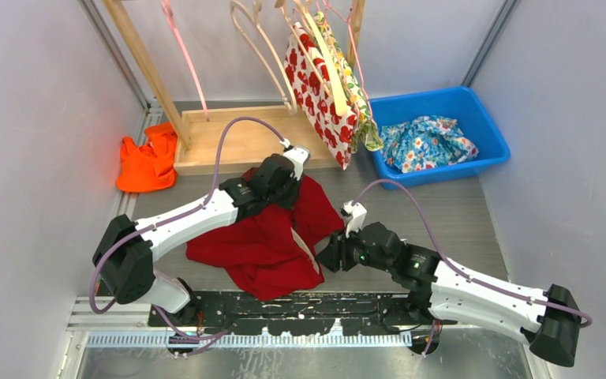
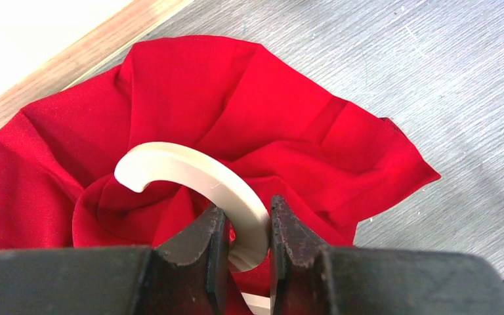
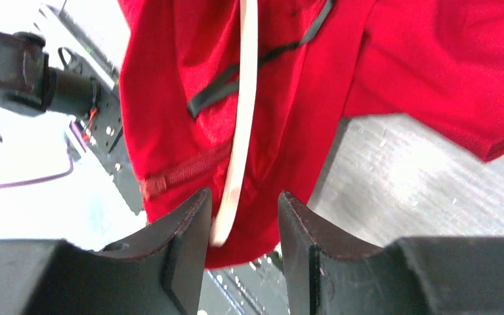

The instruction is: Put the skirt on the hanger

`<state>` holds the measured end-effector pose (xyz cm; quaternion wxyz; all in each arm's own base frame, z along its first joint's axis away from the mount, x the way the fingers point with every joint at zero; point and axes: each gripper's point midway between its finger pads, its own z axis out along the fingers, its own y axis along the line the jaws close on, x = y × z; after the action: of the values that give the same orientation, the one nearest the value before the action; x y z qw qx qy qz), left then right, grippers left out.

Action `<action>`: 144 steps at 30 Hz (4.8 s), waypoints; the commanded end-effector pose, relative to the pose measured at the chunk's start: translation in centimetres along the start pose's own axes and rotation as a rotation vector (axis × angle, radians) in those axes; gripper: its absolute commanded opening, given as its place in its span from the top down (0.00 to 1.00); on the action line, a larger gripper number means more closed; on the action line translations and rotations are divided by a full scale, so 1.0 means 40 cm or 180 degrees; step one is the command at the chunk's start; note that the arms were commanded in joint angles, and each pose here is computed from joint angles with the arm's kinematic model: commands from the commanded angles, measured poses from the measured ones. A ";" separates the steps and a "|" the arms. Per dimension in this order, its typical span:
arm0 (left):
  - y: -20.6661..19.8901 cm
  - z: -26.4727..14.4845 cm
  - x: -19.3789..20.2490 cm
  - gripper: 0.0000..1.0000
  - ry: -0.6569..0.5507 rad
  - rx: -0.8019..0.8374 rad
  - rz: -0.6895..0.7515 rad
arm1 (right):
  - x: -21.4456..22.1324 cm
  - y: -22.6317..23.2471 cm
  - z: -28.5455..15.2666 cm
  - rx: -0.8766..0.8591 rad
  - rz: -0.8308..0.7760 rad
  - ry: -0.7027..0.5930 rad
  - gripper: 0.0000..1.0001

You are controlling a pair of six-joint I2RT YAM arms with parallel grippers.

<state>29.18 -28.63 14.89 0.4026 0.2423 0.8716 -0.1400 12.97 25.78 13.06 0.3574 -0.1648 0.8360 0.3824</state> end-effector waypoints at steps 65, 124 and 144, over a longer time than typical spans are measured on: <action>0.017 -0.079 -0.149 1.00 -0.0189 0.0068 0.0283 | -0.051 0.137 -0.099 -0.0175 -0.0718 0.0099 0.99; -0.105 -0.428 -0.228 1.00 -0.0782 0.1125 0.0311 | -0.520 0.040 0.090 0.0318 -0.0886 -0.0703 0.99; -0.106 -0.532 -0.285 1.00 -0.0773 0.1217 0.0653 | -0.622 0.208 -0.207 -0.0030 -0.1509 -0.0834 0.99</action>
<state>21.89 -22.87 34.81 0.4678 0.3260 0.7939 -0.2111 23.28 21.26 29.83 0.4758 -0.2358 0.8192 0.2168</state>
